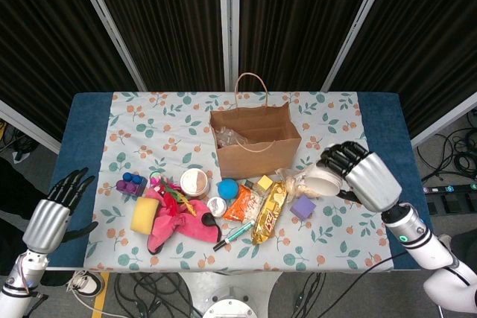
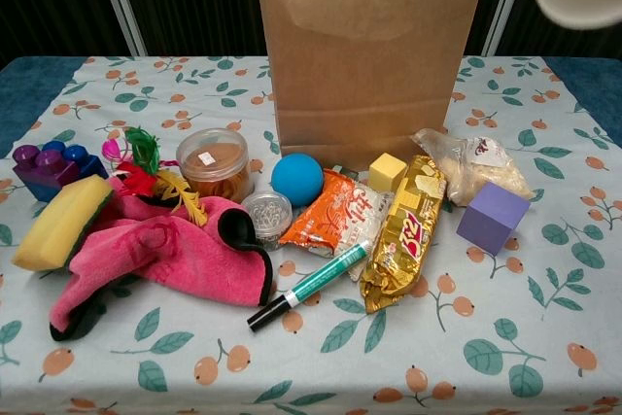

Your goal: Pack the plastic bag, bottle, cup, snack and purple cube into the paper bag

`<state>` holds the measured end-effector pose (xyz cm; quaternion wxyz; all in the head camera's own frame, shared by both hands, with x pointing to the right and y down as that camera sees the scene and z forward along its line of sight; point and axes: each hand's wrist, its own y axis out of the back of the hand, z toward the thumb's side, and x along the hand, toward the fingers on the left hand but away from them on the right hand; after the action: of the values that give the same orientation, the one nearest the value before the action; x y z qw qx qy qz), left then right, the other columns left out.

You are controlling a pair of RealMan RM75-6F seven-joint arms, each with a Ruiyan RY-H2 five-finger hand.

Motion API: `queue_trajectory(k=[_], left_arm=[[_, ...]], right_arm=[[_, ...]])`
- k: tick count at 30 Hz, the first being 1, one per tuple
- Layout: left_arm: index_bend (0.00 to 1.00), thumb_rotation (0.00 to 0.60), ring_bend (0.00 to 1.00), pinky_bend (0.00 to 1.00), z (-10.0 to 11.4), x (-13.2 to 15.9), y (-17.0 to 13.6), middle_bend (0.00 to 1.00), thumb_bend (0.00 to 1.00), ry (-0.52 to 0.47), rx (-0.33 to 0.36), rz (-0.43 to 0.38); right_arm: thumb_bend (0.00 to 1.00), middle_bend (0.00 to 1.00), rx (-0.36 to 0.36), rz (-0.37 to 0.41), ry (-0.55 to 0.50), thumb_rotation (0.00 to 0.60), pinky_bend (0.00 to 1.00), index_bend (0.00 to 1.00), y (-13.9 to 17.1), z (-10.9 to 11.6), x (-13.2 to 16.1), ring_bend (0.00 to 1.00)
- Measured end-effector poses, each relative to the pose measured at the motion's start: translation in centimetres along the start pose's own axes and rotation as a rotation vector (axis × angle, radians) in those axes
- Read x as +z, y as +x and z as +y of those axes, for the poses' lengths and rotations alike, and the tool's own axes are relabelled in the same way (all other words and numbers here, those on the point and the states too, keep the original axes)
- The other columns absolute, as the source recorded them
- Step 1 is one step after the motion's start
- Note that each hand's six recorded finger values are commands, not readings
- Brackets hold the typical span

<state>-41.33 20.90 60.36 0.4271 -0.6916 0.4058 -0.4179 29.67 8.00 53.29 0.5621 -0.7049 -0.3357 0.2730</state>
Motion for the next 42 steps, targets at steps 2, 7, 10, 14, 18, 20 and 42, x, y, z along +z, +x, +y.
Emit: queue_trajectory(k=[2,7,10,14,18,20,42], left_arm=[[0.09,0.6,0.06,0.18,0.0,0.0,0.0,0.08,0.0,-0.001,0.001,0.0],[0.09,0.6,0.06,0.18,0.4,-0.2,0.2,0.08,0.0,0.002,0.012,0.002],[0.09,0.6,0.06,0.18,0.6,-0.4,0.3,0.08,0.0,0.002,0.017,0.008],[0.09,0.6,0.06,0.18,0.6,-0.5,0.4,0.08,0.0,-0.001,0.017,0.013],[0.09,0.6,0.06,0.18,0.6,-0.8,0.5,0.08,0.0,-0.004,0.016,0.018],[0.09,0.6,0.06,0.18,0.6,-0.9,0.6,0.08,0.0,-0.004,0.016,0.02],[0.09,0.6,0.06,0.18,0.6,-0.8,0.7,0.08,0.0,-0.003,0.009,0.018]], right_arm=[[0.13,0.46,-0.078,-0.039,-0.073,0.6,0.36,0.54,-2.6,2.0,0.7,0.32],[0.14,0.45,-0.172,-0.143,-0.229,0.6,0.36,0.54,-8.5,3.5,1.2,0.32],[0.14,0.45,-0.177,-0.185,-0.328,0.6,0.36,0.55,-11.8,2.2,2.3,0.32],[0.14,0.45,-0.126,-0.226,-0.446,0.6,0.36,0.55,-15.4,-0.9,4.7,0.32],[0.14,0.44,-0.074,-0.268,-0.534,0.6,0.36,0.54,-17.4,-3.5,6.5,0.32],[0.14,0.44,-0.062,-0.285,-0.551,0.6,0.36,0.53,-18.1,-4.4,7.1,0.31],[0.0,0.25,-0.001,-0.337,-0.653,0.6,0.13,0.13,-17.0,-2.7,4.8,0.08]])
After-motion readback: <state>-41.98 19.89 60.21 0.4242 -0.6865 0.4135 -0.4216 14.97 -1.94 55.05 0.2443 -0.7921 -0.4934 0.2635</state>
